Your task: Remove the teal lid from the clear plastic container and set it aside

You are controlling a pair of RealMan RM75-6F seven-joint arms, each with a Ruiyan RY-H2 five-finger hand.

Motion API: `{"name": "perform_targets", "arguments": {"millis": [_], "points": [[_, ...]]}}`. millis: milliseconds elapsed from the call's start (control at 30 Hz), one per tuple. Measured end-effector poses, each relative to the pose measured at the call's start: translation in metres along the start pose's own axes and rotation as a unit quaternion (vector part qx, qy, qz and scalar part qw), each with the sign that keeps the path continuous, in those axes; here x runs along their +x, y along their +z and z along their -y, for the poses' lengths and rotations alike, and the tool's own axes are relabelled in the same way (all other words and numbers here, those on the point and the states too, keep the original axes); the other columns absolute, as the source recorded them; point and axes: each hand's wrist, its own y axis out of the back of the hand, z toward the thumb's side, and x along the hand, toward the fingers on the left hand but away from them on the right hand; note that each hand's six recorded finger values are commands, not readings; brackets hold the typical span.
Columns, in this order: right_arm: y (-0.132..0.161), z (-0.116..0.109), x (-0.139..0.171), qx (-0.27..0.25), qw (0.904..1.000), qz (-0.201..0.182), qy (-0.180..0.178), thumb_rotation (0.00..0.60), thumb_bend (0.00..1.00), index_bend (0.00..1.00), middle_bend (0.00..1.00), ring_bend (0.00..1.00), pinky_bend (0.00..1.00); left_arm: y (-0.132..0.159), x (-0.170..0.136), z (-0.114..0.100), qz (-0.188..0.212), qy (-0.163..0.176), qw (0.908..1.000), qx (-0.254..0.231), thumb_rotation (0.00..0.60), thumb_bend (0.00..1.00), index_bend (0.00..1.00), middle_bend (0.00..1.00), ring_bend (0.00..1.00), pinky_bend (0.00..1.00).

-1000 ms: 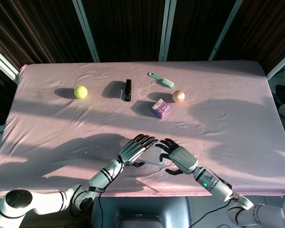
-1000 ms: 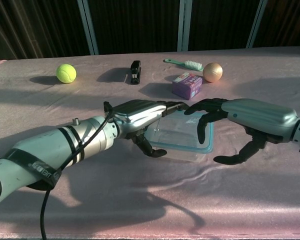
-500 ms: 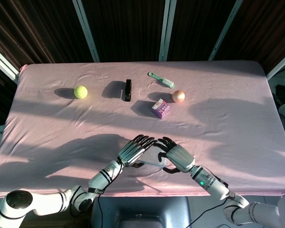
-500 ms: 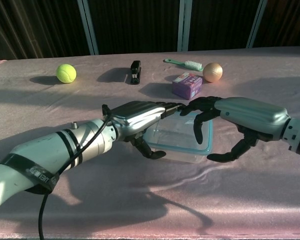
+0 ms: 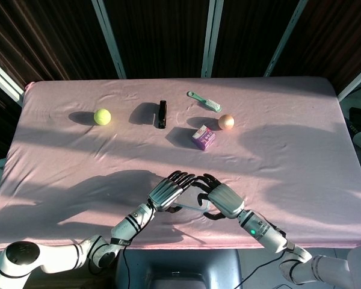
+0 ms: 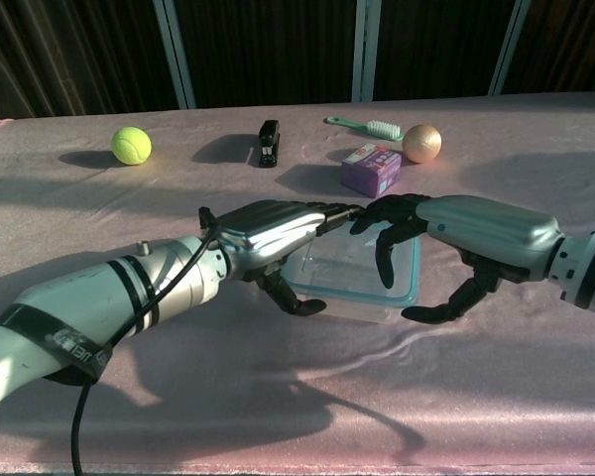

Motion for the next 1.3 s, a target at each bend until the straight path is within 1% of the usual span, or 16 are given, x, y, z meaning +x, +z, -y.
{"name": "perform_targets", "arguments": {"millis": [733, 1100, 1300], "points": [[0.002, -0.011, -0.001, -0.012, 0.9998, -0.002, -0.014, 0.600, 0.39, 0.64, 0.23, 0.04, 0.03, 0.001, -0.001, 0.005, 0.000, -0.003, 1.0000, 0.006, 0.600, 0.29, 0.00, 0.58, 0.53, 0.53], [0.001, -0.027, -0.004, 0.003, 0.9993, -0.005, -0.036, 0.600, 0.40, 0.65, 0.24, 0.05, 0.04, 0.005, -0.006, 0.003, 0.009, 0.000, 0.9999, 0.008, 0.600, 0.29, 0.00, 0.59, 0.53, 0.54], [0.002, -0.036, -0.008, 0.019, 0.9987, -0.010, -0.047, 0.600, 0.41, 0.65, 0.25, 0.06, 0.06, 0.006, -0.010, -0.001, 0.012, 0.004, 0.9999, 0.009, 0.600, 0.29, 0.00, 0.59, 0.53, 0.54]]}}
